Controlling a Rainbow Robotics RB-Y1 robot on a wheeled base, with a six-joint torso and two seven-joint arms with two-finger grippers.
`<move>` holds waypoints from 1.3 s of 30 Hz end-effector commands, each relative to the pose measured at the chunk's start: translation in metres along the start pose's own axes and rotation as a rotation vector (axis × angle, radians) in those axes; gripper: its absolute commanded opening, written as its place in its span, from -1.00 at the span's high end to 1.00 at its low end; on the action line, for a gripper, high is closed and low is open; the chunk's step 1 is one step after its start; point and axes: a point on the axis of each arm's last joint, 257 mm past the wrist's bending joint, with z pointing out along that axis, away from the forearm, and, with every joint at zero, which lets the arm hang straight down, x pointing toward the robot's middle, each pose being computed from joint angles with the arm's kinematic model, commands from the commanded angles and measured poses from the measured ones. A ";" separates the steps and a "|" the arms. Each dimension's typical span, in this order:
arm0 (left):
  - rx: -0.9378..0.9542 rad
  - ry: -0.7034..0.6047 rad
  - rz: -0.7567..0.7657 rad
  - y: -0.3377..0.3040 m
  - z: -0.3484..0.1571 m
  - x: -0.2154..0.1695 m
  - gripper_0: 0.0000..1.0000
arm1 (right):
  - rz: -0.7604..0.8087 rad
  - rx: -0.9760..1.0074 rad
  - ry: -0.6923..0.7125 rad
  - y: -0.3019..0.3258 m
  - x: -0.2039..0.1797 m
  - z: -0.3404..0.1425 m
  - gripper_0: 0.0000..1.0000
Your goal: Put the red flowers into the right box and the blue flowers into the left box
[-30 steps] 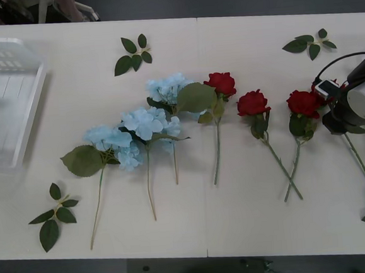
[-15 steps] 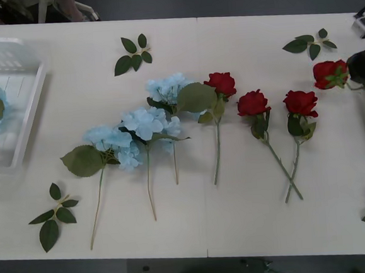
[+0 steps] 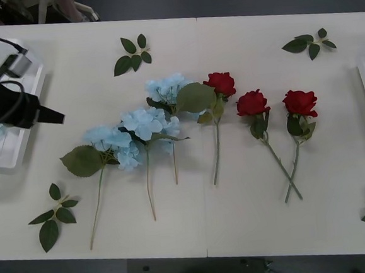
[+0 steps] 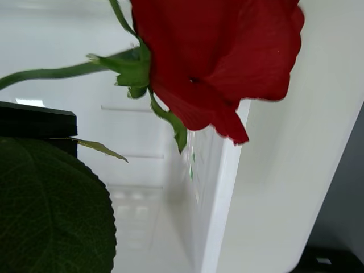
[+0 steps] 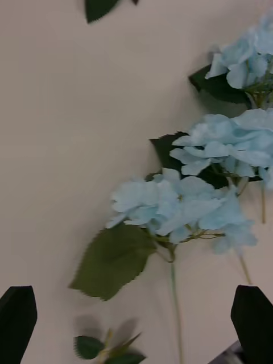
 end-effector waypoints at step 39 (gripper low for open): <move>-0.123 0.090 0.327 -0.041 0.157 0.060 1.00 | 0.286 -0.667 0.133 0.207 0.069 -0.099 -0.89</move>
